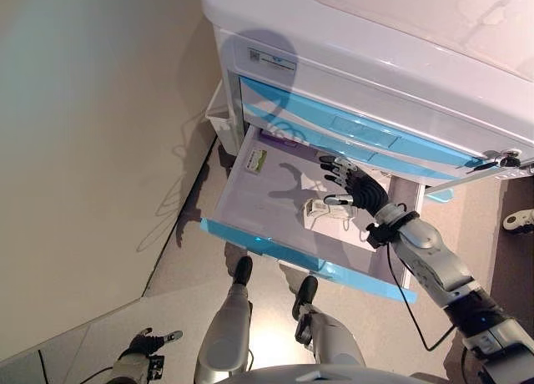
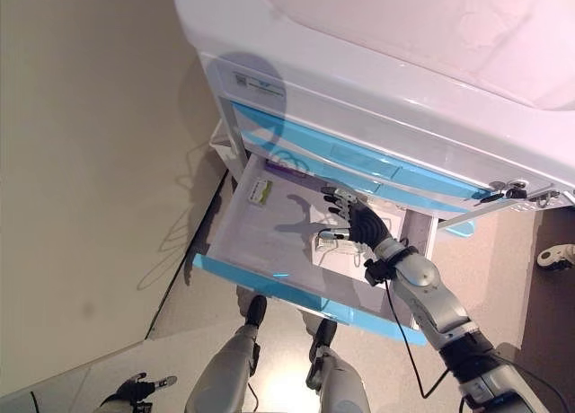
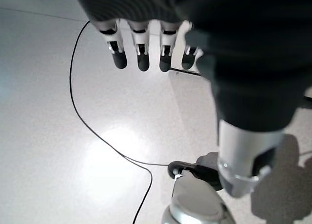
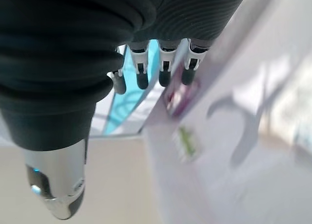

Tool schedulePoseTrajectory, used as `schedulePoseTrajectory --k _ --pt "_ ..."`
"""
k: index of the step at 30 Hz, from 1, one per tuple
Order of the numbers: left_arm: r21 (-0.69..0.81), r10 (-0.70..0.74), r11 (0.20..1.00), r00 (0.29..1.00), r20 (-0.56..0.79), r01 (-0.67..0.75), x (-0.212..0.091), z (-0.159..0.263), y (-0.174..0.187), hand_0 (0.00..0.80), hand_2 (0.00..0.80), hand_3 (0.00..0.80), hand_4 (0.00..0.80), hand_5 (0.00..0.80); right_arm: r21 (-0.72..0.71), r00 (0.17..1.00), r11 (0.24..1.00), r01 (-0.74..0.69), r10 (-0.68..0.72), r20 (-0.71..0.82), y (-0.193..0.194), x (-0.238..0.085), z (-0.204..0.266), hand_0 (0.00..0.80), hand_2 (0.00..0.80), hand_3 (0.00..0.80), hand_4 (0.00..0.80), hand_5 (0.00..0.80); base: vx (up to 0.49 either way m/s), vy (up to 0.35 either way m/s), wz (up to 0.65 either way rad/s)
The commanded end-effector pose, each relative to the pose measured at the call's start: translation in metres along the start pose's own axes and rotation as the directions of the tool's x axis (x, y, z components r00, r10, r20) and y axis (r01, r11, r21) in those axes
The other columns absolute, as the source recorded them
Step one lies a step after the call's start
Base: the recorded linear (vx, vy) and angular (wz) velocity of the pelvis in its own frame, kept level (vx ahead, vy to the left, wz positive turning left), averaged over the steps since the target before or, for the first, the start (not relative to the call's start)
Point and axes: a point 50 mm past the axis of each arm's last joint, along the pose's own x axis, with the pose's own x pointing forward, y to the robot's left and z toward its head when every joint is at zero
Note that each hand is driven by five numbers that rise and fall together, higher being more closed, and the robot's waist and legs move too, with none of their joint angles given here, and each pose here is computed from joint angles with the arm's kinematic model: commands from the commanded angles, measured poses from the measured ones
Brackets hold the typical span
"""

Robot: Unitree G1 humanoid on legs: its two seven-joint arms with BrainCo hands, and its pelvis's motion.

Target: Open the drawer and pick up the medicine

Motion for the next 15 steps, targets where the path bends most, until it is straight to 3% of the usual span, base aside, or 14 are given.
schedulePoseTrajectory --k 1,3,4,6,15 --pt "0.010 0.045 0.999 0.999 0.002 -0.045 -0.001 -0.003 0.001 0.000 0.000 0.000 0.000 0.000 -0.320 0.993 0.945 0.060 -0.024 0.117 0.003 0.001 0.016 0.000 0.000 0.000 0.000 0.000 0.002 0.005 0.03" --pt "0.009 0.050 0.999 0.999 0.005 -0.050 -0.001 -0.003 0.001 0.000 0.000 0.000 0.000 0.000 -0.395 0.993 0.916 0.069 -0.024 0.116 0.003 0.002 0.016 0.000 0.000 0.000 0.000 0.000 0.009 -0.002 0.04" --pt "0.008 0.058 0.998 0.998 0.018 -0.059 -0.001 0.001 0.000 0.000 0.000 0.000 0.000 0.000 -0.518 0.994 0.852 0.074 -0.022 0.105 0.003 0.003 0.012 0.000 0.000 0.000 0.000 0.000 0.013 -0.008 0.05" --pt "0.002 0.064 0.998 0.997 0.030 -0.064 -0.001 0.004 -0.002 0.000 0.000 0.000 0.000 0.000 -0.615 0.995 0.785 0.077 -0.025 0.093 0.003 0.005 0.007 0.000 0.000 0.000 0.000 0.000 0.000 0.001 0.05" --pt "-0.004 0.051 0.999 0.998 0.037 -0.051 -0.001 0.007 -0.011 0.000 0.000 0.000 0.000 0.000 -0.758 0.999 0.652 -0.007 0.039 0.025 0.015 0.012 -0.008 0.000 0.000 0.000 0.000 0.000 0.001 0.001 0.03"
